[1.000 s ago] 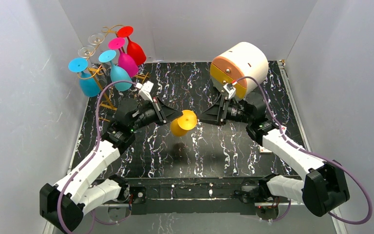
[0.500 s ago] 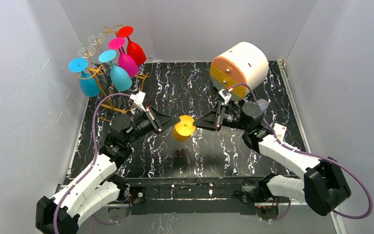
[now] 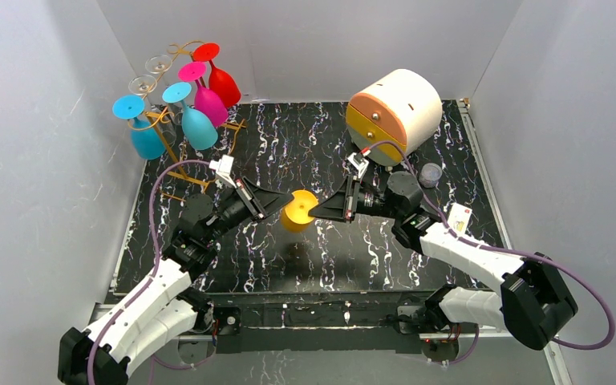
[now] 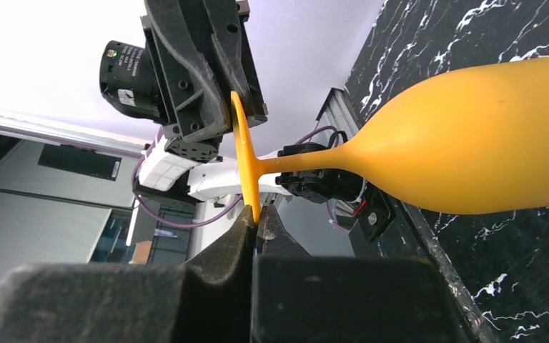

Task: Take the wine glass off the wine glass rack
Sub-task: Place the wine glass at the center of the board.

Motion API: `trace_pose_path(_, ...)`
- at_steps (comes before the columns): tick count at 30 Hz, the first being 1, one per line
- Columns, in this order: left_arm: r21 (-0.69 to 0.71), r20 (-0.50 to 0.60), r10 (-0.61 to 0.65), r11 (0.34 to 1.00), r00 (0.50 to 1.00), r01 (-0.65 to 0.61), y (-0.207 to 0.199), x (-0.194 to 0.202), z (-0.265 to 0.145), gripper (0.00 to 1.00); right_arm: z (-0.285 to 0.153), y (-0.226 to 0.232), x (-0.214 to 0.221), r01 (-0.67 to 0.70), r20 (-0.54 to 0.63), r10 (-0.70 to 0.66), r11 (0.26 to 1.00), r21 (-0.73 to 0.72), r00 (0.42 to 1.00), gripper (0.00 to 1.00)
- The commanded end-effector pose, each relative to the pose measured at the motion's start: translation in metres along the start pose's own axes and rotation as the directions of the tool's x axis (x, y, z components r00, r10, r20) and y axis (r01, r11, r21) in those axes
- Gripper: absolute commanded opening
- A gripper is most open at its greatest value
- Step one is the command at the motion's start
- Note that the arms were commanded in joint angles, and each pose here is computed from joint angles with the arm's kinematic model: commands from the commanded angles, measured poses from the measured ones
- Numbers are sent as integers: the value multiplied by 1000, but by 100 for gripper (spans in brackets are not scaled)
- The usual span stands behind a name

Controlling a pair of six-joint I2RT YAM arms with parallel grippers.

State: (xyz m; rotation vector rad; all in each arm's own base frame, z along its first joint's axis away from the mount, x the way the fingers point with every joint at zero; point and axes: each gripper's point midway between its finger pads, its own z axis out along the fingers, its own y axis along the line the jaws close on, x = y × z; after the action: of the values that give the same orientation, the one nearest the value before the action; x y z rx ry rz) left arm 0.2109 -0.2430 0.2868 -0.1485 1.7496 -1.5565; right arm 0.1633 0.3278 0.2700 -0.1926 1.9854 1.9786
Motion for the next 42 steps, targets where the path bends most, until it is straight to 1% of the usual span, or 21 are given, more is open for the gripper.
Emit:
trace_pose_path(1, -42, -73, 87, 995, 994, -90, 0, 8, -6, 27, 5, 19, -19, 129, 55, -130, 991, 21, 990, 1)
trace_pose_path(3, -84, -154, 132, 986, 979, -146, 5, 16, -11, 41, 6, 14, -22, 139, 61, -142, 989, 48, 988, 1)
trace_pose_path(4, -103, -186, 159, 978, 970, -181, 7, 19, -15, 46, 5, 12, -22, 141, 64, -145, 989, 53, 987, 1)
trace_pose_path(6, -104, -250, 200, 967, 948, -231, 6, 25, -22, 49, 5, 9, -22, 140, 66, -144, 988, 61, 987, 1)
trace_pose_path(7, -67, -280, 210, 969, 937, -237, 0, 29, -23, 49, 5, 8, -21, 137, 63, -141, 989, 63, 988, 1)
trace_pose_path(9, -37, -314, 216, 970, 925, -239, -6, 33, -23, 43, 6, 7, -19, 125, 49, -128, 990, 60, 991, 1)
trace_pose_path(11, -36, -310, 219, 970, 925, -242, -7, 32, -21, 40, 6, 11, -15, 127, 28, -128, 991, 38, 991, 1)
trace_pose_path(14, -23, -314, 212, 973, 926, -231, -5, 33, -16, 29, 5, 14, -13, 142, 15, -143, 990, 24, 990, 1)
trace_pose_path(15, -26, -323, 198, 976, 925, -218, -4, 35, -15, 28, 5, 14, -14, 147, 18, -148, 989, 27, 989, 1)
trace_pose_path(17, 6, -303, 218, 974, 928, -227, -12, 30, -10, 30, 5, 14, -12, 148, 4, -149, 989, 25, 989, 1)
trace_pose_path(21, 39, -243, 234, 972, 941, -232, -23, 20, -6, 19, 5, 17, -7, 147, -28, -146, 989, 7, 989, 1)
trace_pose_path(23, 68, -234, 227, 974, 945, -216, -26, 21, -4, 15, 5, 22, -6, 158, -38, -159, 987, -7, 987, 1)
trace_pose_path(25, 92, -249, 237, 971, 939, -221, -26, 25, -5, 0, 5, 23, -7, 172, -51, -172, 985, 7, 984, 1)
trace_pose_path(27, 90, -255, 253, 967, 933, -237, -24, 26, -7, 0, 4, 22, -9, 164, -46, -162, 985, 44, 986, 16)
trace_pose_path(29, 98, -252, 261, 965, 932, -243, -26, 25, -7, 0, 2, 24, -11, 156, -30, -154, 986, 60, 988, 22)
trace_pose_path(33, 157, -256, 305, 949, 917, -272, -41, 25, -10, 0, -4, 21, -12, 93, -4, -93, 988, 123, 996, 47)
trace_pose_path(35, 175, -242, 340, 936, 909, -304, -43, 25, -15, 0, -8, 22, -12, 100, 15, -103, 986, 134, 995, 51)
trace_pose_path(38, 175, -207, 384, 919, 900, -352, -40, 24, -20, 0, -13, 24, -19, 135, 76, -148, 980, 146, 986, 55)
trace_pose_path(39, 176, -202, 387, 918, 900, -355, -39, 24, -21, 0, -15, 26, -22, 148, 95, -162, 979, 142, 982, 55)
trace_pose_path(40, 180, -200, 384, 919, 901, -352, -38, 25, -21, 0, -15, 29, -22, 162, 104, -176, 979, 128, 979, 53)
trace_pose_path(42, 197, -199, 377, 920, 905, -339, -40, 26, -20, 0, -14, 38, -20, 207, 90, -214, 975, 79, 973, 49)
